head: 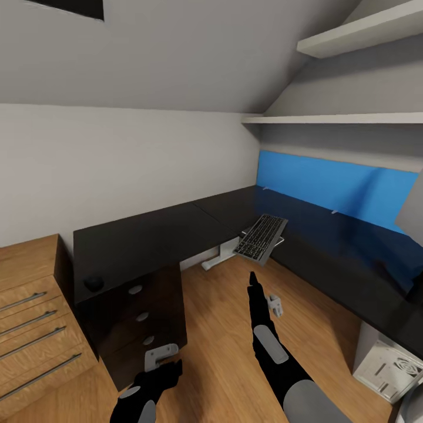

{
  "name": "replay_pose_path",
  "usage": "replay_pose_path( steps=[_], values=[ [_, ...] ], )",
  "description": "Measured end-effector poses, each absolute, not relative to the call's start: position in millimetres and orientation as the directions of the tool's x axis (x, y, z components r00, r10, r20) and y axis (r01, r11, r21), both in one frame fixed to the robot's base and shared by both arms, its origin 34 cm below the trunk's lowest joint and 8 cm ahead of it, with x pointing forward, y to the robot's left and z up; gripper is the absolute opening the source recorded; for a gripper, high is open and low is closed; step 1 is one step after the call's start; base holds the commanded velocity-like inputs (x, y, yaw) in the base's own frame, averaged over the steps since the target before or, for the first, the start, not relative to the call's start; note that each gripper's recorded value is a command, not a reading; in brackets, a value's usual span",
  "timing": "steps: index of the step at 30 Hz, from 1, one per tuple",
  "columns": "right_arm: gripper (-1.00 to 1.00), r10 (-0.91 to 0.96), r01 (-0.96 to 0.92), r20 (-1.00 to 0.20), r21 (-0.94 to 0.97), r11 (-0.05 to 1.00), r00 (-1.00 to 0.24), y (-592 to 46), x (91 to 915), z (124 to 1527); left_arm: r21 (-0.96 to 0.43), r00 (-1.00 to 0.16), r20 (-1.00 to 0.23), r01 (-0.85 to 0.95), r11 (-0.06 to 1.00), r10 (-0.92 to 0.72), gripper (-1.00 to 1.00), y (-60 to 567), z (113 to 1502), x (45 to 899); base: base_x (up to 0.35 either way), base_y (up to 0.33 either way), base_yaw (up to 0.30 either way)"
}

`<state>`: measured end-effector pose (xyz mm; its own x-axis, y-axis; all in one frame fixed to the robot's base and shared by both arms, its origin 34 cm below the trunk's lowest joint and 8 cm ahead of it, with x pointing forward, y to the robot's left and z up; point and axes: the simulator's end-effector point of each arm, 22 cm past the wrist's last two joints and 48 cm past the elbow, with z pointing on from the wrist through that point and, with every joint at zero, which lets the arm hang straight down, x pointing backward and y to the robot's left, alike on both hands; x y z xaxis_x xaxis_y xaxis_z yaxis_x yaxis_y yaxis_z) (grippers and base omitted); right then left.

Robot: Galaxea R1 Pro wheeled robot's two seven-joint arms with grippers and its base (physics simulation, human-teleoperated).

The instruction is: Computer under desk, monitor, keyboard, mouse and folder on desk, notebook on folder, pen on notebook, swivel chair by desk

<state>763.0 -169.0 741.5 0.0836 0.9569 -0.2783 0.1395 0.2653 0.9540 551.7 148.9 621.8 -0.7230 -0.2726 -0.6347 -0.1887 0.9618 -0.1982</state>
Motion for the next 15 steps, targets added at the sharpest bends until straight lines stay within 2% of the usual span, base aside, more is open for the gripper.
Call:
replay_pose_path(
  steps=[9,15],
  values=[
    [1.0,0.958,0.142,-0.273,0.955,0.26,0.086,-170,763,741,-0.2,-0.751,-0.606,-0.177,0.964,-0.263,1.0,148,629,528,0.014,0.001,0.0],
    [1.0,0.958,0.142,-0.273,0.955,0.259,0.086,-170,763,741,-0.2,-0.751,-0.605,-0.176,0.964,-0.263,1.0,148,629,527,0.193,0.062,0.0]
  ],
)
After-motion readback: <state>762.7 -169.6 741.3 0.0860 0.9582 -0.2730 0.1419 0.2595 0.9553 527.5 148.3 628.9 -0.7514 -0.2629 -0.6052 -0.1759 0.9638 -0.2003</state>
